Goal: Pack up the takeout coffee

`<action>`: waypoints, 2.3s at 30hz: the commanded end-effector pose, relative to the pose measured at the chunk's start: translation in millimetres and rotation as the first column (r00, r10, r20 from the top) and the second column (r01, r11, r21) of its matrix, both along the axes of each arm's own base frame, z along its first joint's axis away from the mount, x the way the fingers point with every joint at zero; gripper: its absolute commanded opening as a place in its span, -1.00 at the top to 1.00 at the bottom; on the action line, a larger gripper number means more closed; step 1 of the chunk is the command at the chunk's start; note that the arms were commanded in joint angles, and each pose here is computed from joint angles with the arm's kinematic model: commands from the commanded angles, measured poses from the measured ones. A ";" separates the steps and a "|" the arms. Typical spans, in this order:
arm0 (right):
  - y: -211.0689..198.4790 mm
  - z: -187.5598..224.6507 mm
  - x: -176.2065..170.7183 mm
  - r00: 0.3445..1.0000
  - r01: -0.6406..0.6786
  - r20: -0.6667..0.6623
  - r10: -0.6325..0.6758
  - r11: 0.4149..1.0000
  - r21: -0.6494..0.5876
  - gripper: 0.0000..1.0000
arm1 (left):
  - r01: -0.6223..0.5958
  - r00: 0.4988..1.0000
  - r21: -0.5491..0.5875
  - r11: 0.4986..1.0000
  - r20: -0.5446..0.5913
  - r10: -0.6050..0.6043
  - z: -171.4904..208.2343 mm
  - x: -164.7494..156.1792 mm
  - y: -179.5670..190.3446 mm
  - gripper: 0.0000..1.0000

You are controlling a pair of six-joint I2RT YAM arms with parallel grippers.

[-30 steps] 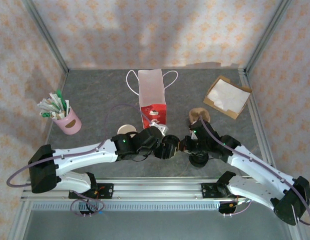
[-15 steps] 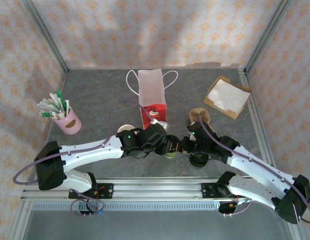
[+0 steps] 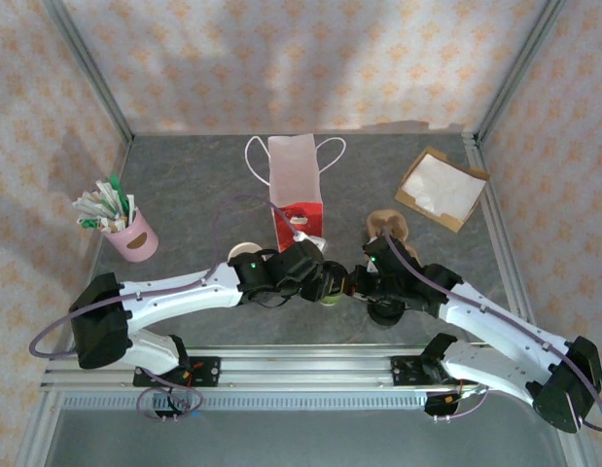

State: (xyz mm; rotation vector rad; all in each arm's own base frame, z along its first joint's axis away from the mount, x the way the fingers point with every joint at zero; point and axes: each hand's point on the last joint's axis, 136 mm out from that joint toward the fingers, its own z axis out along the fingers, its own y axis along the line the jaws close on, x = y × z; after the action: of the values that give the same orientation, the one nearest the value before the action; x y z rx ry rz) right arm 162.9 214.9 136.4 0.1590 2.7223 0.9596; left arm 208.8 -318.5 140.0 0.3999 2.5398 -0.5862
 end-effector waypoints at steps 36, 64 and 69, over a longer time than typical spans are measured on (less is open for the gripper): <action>-16.1 -49.6 -0.9 0.996 0.059 -0.062 -0.068 0.987 -0.149 1.00 | 0.008 1.000 0.018 1.000 -0.016 -0.008 -15.5 3.3 -3.6 0.20; -26.7 49.7 17.0 0.986 0.064 0.159 -0.040 0.987 -0.149 0.53 | 0.024 0.999 -0.103 0.994 0.033 -0.021 35.5 12.3 -16.2 -0.23; -34.0 57.1 17.7 0.981 0.075 0.187 -0.042 0.982 -0.172 0.19 | 0.028 0.995 -0.136 0.990 0.097 -0.015 72.0 14.9 -10.0 -0.51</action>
State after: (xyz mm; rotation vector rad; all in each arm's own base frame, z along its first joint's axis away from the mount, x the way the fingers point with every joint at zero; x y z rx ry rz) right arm 180.7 192.4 184.7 0.1282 2.6234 0.7442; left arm 217.2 -331.0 166.4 0.4061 2.4948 -0.6756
